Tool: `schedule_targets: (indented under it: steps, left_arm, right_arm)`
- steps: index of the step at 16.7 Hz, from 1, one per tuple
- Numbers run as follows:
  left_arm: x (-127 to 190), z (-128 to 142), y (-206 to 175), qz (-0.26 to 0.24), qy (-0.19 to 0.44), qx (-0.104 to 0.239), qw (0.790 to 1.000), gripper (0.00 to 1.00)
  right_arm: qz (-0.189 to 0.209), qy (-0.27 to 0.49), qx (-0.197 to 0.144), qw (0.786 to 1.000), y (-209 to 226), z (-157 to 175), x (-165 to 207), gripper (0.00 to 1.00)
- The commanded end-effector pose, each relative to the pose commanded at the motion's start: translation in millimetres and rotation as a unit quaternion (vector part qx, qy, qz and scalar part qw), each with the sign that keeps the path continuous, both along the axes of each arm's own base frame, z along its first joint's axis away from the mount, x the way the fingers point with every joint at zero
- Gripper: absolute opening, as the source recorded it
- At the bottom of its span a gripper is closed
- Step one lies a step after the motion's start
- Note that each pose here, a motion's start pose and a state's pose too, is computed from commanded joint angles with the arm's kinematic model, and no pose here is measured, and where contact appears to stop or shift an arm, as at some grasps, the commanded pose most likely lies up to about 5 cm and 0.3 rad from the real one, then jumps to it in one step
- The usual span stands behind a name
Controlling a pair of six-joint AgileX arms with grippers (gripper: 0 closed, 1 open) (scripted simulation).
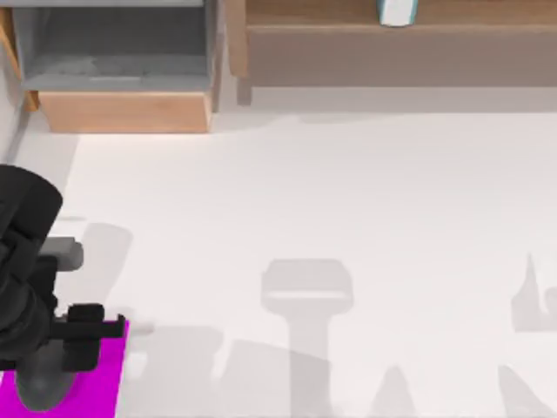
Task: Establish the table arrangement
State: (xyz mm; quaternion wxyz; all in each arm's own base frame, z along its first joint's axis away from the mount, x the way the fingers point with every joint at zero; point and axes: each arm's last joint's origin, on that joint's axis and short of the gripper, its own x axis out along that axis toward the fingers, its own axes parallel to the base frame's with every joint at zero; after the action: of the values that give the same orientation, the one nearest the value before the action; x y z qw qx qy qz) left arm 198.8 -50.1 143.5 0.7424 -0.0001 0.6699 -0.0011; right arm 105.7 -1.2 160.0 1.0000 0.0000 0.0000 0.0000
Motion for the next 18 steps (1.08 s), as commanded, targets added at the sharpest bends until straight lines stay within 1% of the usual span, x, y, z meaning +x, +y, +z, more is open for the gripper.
schedule_targets:
  steps: [4,13,18]
  left_arm:
    - [1,1,0,0.000,-0.002,-0.001,1.000,0.00]
    - [5,15,-2,-0.006,-0.039,-0.012,0.999,0.00]
    - [8,16,-3,-0.006,-0.051,-0.014,0.999,0.00]
  right_arm:
    - [0.000,0.000,0.000,1.000,0,0,0,1.00]
    - [0.000,0.000,0.000,1.000,0,0,0,1.00]
    - [0.000,0.000,0.000,1.000,0,0,0,1.00]
